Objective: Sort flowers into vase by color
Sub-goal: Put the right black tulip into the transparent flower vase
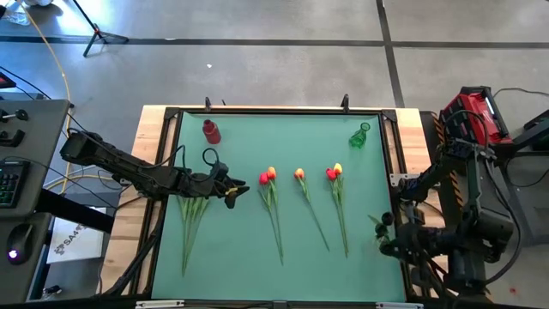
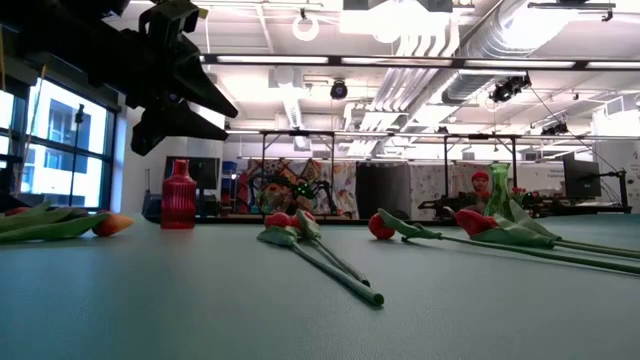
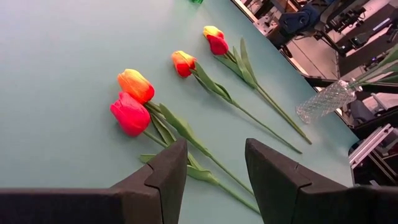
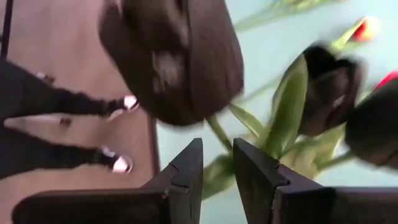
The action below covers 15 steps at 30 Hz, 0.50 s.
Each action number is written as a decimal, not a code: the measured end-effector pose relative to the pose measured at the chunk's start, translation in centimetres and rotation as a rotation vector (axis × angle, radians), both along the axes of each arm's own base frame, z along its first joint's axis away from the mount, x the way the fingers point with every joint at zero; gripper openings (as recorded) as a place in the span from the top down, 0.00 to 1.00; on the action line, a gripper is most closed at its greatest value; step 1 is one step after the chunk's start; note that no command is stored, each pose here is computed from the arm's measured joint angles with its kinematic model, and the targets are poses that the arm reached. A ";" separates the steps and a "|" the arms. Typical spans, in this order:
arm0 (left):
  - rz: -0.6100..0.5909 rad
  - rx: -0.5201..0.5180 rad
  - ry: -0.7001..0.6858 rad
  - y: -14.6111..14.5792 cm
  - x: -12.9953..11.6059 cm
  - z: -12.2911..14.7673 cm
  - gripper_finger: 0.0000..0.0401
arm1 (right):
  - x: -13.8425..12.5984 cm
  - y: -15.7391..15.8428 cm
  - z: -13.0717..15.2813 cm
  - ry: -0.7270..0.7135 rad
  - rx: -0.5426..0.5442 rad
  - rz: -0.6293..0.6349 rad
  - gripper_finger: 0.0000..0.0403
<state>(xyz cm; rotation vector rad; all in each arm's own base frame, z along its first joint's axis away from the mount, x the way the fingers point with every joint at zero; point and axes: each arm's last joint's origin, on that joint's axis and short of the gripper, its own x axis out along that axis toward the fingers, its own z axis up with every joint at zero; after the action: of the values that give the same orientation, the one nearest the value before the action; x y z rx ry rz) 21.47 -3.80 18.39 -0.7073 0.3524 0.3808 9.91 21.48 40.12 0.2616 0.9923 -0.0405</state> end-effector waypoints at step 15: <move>-0.003 0.028 0.005 0.0 0.0 0.0 0.62 | -0.5 -0.4 0.0 0.135 0.081 -0.052 0.81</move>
<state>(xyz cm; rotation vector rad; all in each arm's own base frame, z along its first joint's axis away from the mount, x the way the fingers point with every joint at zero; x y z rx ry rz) 21.46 -3.75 18.40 -0.6788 0.3523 0.3845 9.37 21.05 40.14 0.3629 1.1230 -0.0661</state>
